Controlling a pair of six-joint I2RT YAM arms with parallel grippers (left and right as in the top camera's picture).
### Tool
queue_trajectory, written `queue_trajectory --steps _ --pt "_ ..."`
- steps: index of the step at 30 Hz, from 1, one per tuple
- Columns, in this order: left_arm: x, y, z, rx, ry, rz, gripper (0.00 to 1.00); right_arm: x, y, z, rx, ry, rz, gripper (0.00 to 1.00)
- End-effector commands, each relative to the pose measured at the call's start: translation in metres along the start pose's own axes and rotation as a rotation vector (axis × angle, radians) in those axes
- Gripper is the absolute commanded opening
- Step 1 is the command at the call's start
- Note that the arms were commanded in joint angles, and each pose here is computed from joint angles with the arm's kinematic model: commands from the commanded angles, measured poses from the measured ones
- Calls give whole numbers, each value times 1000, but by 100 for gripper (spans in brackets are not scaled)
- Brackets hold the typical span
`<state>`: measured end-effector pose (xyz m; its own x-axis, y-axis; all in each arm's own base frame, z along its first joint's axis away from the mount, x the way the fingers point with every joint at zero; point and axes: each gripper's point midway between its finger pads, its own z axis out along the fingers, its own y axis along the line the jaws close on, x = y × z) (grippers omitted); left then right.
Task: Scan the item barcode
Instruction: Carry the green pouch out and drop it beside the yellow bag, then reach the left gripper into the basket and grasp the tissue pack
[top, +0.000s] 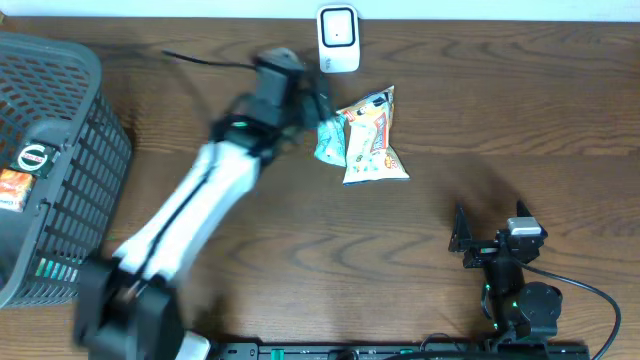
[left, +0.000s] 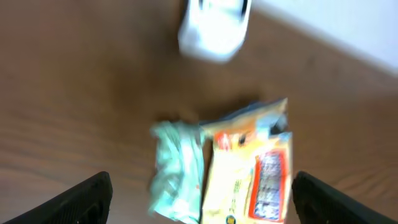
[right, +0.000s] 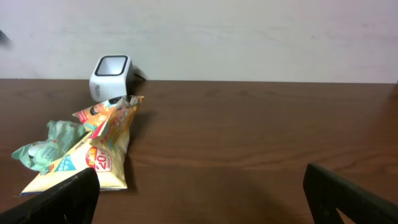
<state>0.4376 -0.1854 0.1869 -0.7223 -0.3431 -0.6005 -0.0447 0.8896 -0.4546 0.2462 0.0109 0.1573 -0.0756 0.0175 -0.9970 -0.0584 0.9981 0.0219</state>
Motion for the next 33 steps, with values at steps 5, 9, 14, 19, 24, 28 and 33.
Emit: queue_trajectory --steps 5,9,14,19,24,28,33 --pt "-126 111 -202 -339 -523 -68 92 0 -1 0 5 -1 11 99" --pt "-133 209 -299 -641 -708 -277 93 0 -1 0 5 -1 11 99" --pt "-84 328 -358 -959 -684 -614 93 0 -1 0 5 -1 11 99" --pt "-13 400 -317 -962 -323 -882 93 0 -1 0 5 -1 11 99" --pt "38 426 -272 -901 -36 -1039 93 0 -1 0 5 -1 11 99" --pt "58 432 -257 -905 87 -1064 93 0 -1 0 5 -1 11 99" --pt "75 443 -240 -906 186 -1082 93 0 -1 0 5 -1 11 99"
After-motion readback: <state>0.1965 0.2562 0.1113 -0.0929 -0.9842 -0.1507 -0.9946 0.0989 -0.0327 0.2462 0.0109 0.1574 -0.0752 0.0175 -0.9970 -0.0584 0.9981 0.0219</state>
